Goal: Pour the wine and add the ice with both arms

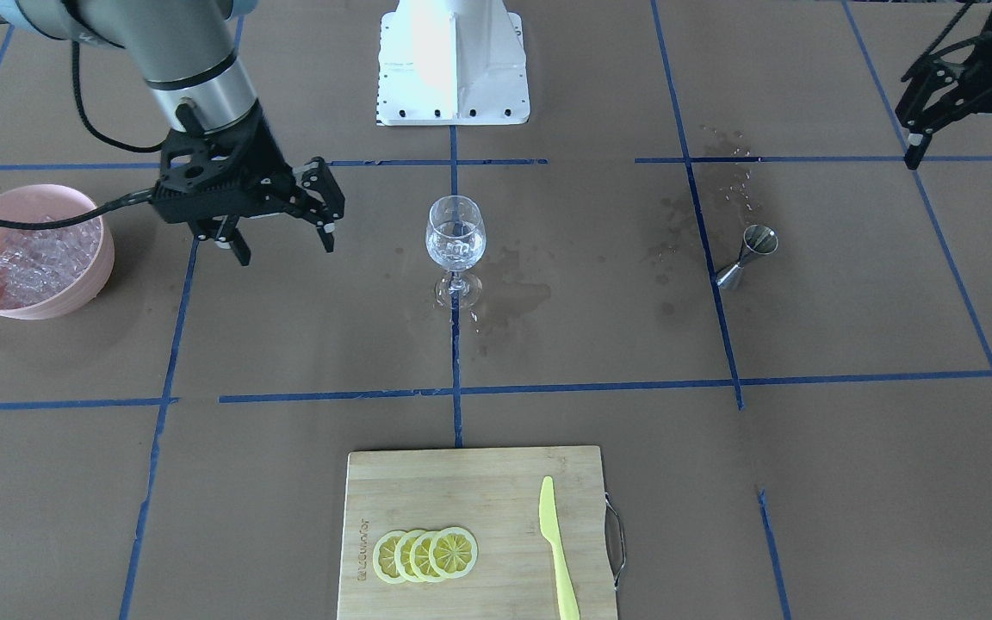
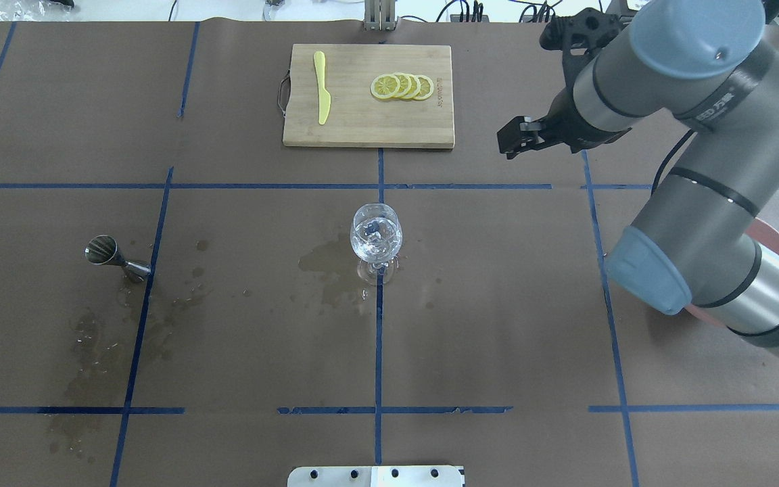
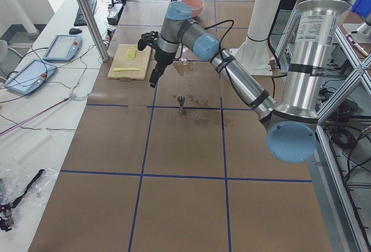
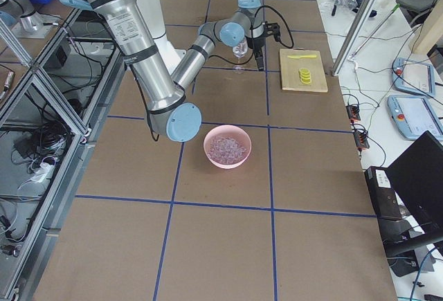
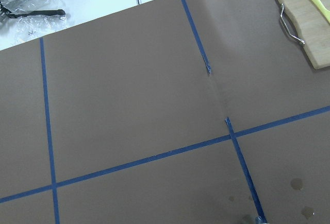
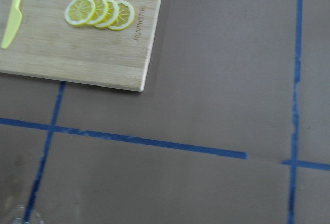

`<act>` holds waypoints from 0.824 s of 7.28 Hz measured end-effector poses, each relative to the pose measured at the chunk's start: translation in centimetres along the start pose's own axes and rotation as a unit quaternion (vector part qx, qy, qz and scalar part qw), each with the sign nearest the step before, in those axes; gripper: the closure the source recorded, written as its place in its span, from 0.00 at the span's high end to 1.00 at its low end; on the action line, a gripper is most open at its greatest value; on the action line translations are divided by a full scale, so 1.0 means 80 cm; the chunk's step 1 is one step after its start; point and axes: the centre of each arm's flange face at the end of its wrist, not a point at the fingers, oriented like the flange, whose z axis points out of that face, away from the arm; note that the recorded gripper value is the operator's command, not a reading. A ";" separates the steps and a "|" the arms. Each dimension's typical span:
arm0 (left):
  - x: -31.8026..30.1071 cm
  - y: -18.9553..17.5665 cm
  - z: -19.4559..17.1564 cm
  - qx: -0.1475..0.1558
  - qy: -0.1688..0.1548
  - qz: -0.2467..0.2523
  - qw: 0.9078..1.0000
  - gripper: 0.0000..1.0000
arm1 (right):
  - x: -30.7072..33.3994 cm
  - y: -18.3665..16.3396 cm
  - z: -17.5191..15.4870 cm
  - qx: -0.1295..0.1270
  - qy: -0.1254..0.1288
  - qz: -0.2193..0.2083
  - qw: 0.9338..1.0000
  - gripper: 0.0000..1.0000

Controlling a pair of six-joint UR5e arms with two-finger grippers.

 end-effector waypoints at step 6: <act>-0.215 -0.006 0.066 -0.065 0.024 -0.008 0.998 1.00 | 0.384 -0.065 0.006 -0.101 0.017 -0.090 0.991 1.00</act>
